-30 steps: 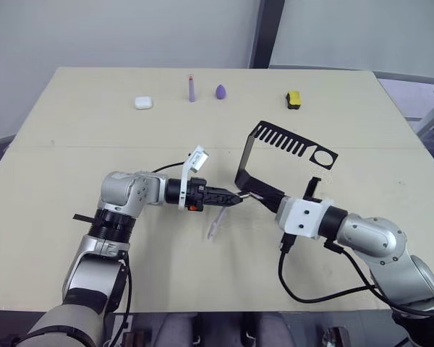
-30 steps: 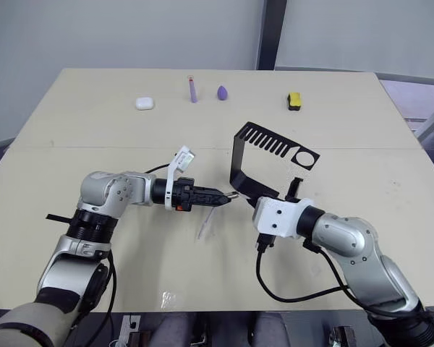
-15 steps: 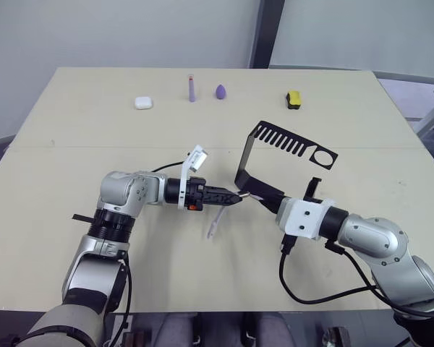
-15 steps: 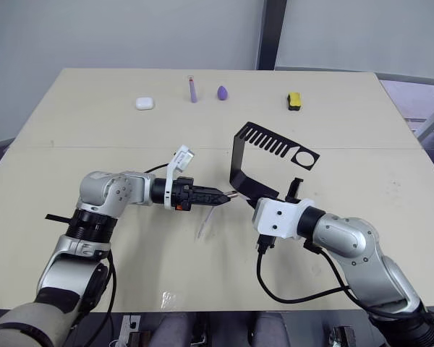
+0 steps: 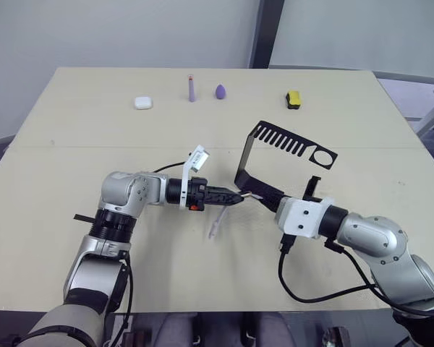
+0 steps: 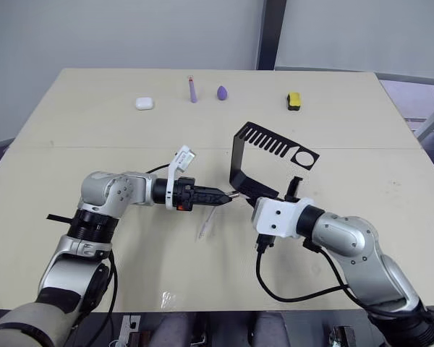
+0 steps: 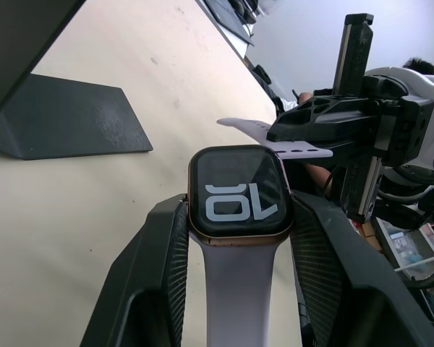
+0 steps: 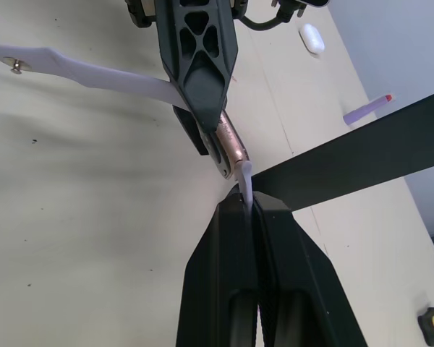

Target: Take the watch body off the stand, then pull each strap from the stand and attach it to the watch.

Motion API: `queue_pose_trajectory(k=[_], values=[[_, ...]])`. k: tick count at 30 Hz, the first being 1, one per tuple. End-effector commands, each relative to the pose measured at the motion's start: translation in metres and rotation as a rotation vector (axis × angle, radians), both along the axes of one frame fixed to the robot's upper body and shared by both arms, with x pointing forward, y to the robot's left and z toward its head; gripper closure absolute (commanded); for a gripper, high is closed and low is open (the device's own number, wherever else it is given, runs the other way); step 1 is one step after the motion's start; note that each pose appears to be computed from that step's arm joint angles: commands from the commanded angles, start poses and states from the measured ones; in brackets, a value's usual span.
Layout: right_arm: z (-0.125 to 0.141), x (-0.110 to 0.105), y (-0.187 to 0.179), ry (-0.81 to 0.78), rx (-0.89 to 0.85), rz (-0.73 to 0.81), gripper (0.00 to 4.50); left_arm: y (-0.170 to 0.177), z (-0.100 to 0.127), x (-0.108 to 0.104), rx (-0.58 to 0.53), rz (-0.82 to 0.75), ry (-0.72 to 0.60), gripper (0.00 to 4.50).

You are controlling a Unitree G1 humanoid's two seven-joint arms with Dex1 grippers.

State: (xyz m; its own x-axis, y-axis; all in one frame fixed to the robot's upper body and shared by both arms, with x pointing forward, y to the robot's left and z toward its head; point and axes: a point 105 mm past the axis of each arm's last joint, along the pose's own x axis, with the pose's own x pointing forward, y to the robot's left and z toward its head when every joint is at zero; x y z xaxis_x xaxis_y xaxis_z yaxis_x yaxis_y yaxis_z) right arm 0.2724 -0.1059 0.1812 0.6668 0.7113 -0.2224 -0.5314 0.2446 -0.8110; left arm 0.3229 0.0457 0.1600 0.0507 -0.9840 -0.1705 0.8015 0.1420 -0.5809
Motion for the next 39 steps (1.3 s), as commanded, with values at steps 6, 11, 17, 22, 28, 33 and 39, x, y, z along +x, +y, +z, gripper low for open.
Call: queue_pose_trajectory(k=[6,11,17,22,28,33,39], values=[[0.0094,-0.0068,0.0094,-0.058,-0.016,0.043,4.50,-0.0115,0.0138,-0.0061,-0.046,-0.039,-0.039,2.93],[0.0081,-0.0056,0.0065,-0.051,-0.023,0.032,4.50,-0.0134,0.0170,-0.0060,-0.063,-0.042,-0.039,2.93],[0.0073,-0.0038,0.0047,-0.044,-0.019,0.020,4.50,-0.0134,0.0179,-0.0067,-0.066,-0.044,-0.038,2.93],[0.0082,-0.0034,0.0051,-0.044,-0.017,0.021,4.50,-0.0142,0.0180,-0.0072,-0.067,-0.045,-0.039,2.93],[0.0069,-0.0034,0.0043,-0.036,-0.024,0.020,4.50,-0.0150,0.0191,-0.0075,-0.073,-0.047,-0.041,2.93],[0.0060,-0.0022,0.0046,-0.035,-0.027,0.018,4.50,-0.0160,0.0200,-0.0100,-0.075,-0.059,-0.043,2.93],[0.0069,-0.0006,0.0066,-0.040,-0.025,0.021,4.50,-0.0169,0.0200,-0.0112,-0.073,-0.065,-0.046,2.93]])
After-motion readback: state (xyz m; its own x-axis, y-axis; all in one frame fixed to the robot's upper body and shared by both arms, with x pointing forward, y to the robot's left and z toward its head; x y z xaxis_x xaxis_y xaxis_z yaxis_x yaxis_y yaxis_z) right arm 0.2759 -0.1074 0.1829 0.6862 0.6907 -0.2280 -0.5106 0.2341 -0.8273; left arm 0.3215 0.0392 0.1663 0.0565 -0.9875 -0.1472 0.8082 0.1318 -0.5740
